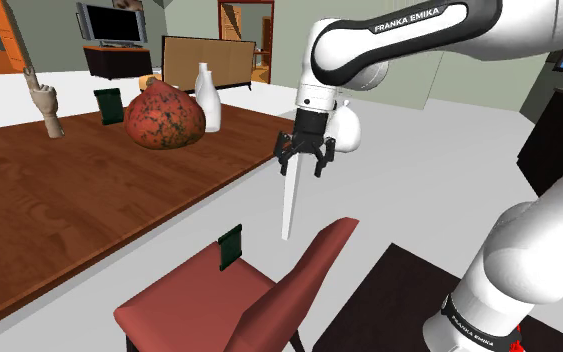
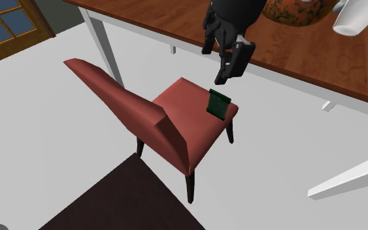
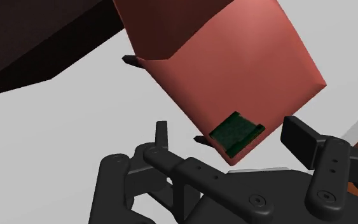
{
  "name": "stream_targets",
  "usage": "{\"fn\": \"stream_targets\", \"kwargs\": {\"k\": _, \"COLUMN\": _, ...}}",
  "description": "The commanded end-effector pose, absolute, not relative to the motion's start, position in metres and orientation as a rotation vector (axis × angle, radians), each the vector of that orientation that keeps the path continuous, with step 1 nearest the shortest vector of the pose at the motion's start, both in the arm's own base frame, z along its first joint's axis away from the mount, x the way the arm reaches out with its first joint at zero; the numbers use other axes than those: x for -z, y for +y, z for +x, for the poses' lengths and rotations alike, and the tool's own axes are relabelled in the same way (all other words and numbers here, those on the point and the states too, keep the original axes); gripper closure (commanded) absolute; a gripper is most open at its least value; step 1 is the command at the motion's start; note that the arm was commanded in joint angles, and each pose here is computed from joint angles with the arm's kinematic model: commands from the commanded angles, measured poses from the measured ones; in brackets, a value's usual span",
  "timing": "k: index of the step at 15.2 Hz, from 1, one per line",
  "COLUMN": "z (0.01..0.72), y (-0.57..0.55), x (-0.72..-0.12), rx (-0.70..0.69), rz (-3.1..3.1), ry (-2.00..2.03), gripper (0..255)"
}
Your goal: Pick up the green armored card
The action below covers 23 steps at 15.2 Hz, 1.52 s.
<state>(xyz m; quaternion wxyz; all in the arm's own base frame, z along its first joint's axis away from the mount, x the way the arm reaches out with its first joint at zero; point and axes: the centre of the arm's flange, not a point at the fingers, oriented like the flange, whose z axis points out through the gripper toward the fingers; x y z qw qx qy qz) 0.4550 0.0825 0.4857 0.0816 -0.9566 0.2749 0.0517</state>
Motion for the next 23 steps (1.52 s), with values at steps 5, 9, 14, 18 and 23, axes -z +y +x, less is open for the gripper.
{"fn": "stream_targets", "kwargs": {"k": 5, "z": 0.517, "y": 0.091, "x": -0.431, "rx": -0.257, "rz": -2.706, "ry": 1.116, "gripper": 0}}
{"fn": "stream_targets", "kwargs": {"k": 9, "z": 0.556, "y": 0.09, "x": -0.392, "rx": -0.321, "rz": -2.588, "ry": 1.297, "gripper": 0}}
{"fn": "stream_targets", "kwargs": {"k": 14, "z": 0.601, "y": 0.083, "x": -0.34, "rx": -0.399, "rz": -2.424, "ry": 1.51, "gripper": 0}}
{"fn": "stream_targets", "kwargs": {"k": 18, "z": 0.633, "y": 0.074, "x": -0.296, "rx": -0.457, "rz": -2.279, "ry": 1.669, "gripper": 0}}
{"fn": "stream_targets", "kwargs": {"k": 23, "z": 0.667, "y": 0.058, "x": -0.239, "rx": -0.526, "rz": -2.083, "ry": 1.852, "gripper": 0}}
